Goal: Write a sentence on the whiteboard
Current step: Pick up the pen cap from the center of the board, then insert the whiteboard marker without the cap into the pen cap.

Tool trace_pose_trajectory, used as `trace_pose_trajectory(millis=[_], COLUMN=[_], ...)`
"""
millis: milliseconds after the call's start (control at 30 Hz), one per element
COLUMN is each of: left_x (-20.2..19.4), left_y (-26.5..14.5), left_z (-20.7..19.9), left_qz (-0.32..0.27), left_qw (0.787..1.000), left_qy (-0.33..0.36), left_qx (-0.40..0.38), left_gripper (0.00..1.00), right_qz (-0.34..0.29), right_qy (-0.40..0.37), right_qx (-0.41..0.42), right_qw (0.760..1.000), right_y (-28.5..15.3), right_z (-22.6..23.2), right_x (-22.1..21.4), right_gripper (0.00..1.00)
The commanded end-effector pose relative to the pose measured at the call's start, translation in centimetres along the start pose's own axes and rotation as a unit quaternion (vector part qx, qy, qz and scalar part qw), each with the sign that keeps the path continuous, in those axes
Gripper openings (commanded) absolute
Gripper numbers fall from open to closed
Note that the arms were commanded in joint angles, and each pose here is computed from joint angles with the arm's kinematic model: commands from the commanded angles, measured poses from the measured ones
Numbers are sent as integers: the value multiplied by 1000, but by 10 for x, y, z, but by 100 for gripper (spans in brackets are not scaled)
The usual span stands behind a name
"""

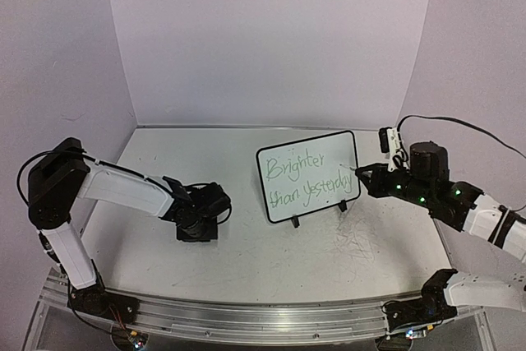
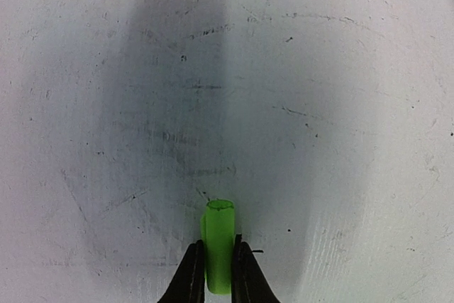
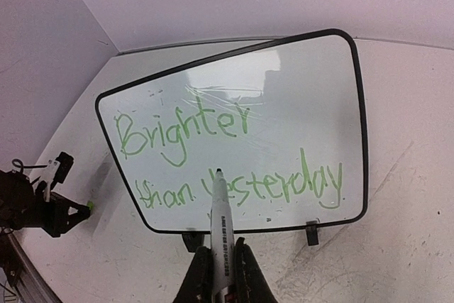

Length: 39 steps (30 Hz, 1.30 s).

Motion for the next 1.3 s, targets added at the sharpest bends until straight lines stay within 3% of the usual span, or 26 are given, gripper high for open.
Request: trace_pose_trajectory(millis=[0,300,567,767,967,1133,1267], left_x=[1,11,29,41,45,40,28], left_y=[-1,-26,-82,-126,-180,-204,-210], left_z=[8,8,-2,-15,-46,-70,-86], left_qz=[-8,-39,-68,-94,-107,-118,-124], left_qw=[999,995,983,962,913,855,799], left_qy=[33,59,70,117,232,346,430], left_qx=[-11,-67,-156,-226,-319,-368,-403], left_gripper=[0,0,0,0,0,0,0], right_qz=[3,23,29,36,35,37,40], right_qy=[6,25,34,46,51,45,24], right_qx=[-19,-12,-7,6,23,63,141], right_qw=[1000,999,999,998,998,996,989], right_y=[3,12,17,22,22,22,18], right_z=[-6,-3,-2,3,8,19,42], right_x=[5,0,4,5,9,11,12], right_gripper=[0,0,0,0,0,0,0])
Point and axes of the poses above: each gripper's point midway between its finger pads, its own y axis out along the fingers, its own z axis along the line the jaws close on, x = y × z, the point moved 3 cm from there along -y, back along the fingers, and after that the axes turned 14 degrees about -y, right-handed, at the moved point
